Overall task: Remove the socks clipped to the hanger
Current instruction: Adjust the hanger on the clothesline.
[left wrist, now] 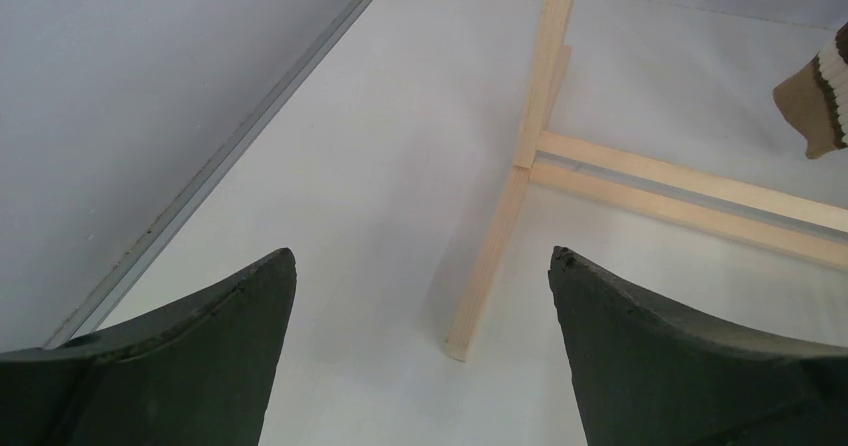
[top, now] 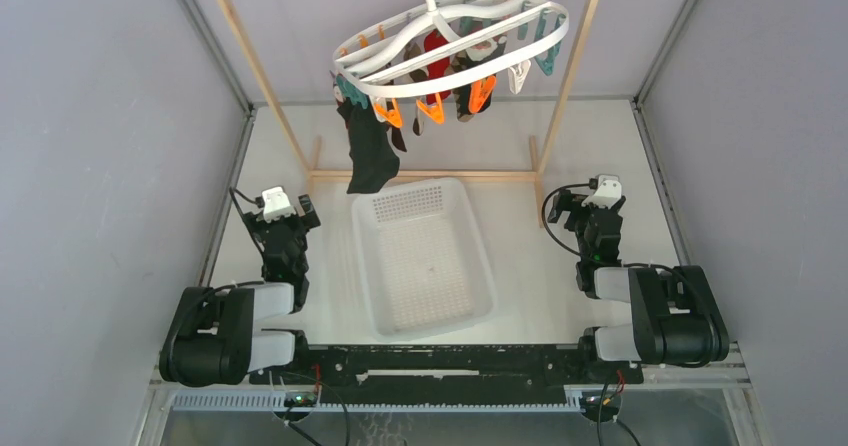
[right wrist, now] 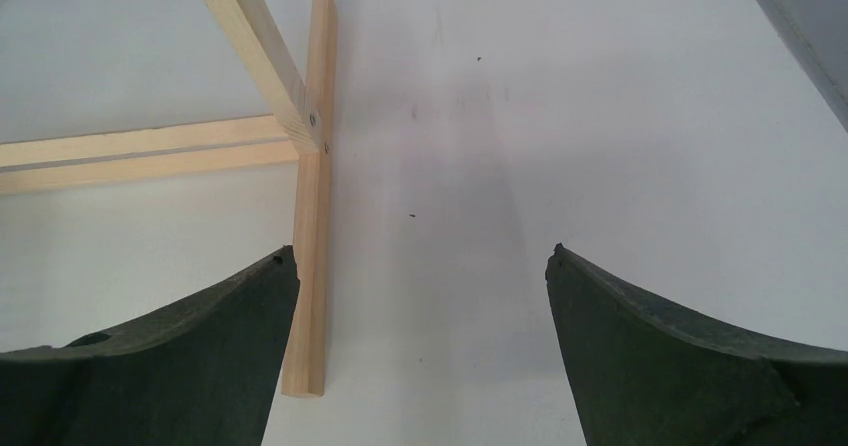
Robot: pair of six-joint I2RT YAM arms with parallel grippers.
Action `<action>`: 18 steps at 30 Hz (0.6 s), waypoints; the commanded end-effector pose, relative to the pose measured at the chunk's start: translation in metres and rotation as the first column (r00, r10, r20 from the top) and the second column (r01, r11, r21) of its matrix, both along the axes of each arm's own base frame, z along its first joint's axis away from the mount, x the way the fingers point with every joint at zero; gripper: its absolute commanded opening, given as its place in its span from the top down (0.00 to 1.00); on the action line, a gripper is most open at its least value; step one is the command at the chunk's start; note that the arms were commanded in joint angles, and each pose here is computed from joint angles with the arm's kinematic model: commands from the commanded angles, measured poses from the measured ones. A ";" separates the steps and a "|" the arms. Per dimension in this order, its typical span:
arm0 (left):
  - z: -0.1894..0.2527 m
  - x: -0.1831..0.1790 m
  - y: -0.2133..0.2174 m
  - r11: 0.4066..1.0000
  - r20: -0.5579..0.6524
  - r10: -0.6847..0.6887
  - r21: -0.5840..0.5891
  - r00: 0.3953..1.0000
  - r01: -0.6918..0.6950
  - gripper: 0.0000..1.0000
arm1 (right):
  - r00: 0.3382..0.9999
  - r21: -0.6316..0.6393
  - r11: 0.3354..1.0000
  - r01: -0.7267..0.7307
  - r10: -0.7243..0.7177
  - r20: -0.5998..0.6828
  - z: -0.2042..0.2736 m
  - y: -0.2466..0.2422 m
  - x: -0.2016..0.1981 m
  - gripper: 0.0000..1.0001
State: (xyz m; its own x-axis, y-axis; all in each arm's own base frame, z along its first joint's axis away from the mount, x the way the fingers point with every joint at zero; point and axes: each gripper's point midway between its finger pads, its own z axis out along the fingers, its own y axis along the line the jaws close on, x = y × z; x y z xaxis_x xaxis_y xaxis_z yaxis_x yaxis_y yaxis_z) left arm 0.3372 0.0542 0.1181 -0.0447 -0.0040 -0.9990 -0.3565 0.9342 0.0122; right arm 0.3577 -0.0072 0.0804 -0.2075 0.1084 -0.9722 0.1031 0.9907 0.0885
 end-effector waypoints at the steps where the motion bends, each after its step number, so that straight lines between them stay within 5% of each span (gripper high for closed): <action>1: 0.020 0.008 0.002 1.000 0.058 0.002 0.010 0.998 -0.003 0.00 | 0.998 0.009 1.000 0.000 0.000 0.070 0.022 0.000 0.011 0.00; 18: 0.020 0.008 0.002 1.000 0.059 0.003 0.010 0.998 -0.004 0.00 | 0.995 -0.024 1.000 -0.005 0.008 0.097 0.027 0.004 0.006 0.00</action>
State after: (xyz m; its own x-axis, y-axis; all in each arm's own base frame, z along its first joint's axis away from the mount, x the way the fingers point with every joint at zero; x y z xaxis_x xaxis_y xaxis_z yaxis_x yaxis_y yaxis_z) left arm 0.3372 0.0542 0.1181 -0.0447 -0.0040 -0.9990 -0.3565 0.9342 0.0122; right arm 0.3579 -0.0064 0.0809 -0.2061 0.1045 -0.9729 0.1015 0.9912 0.0849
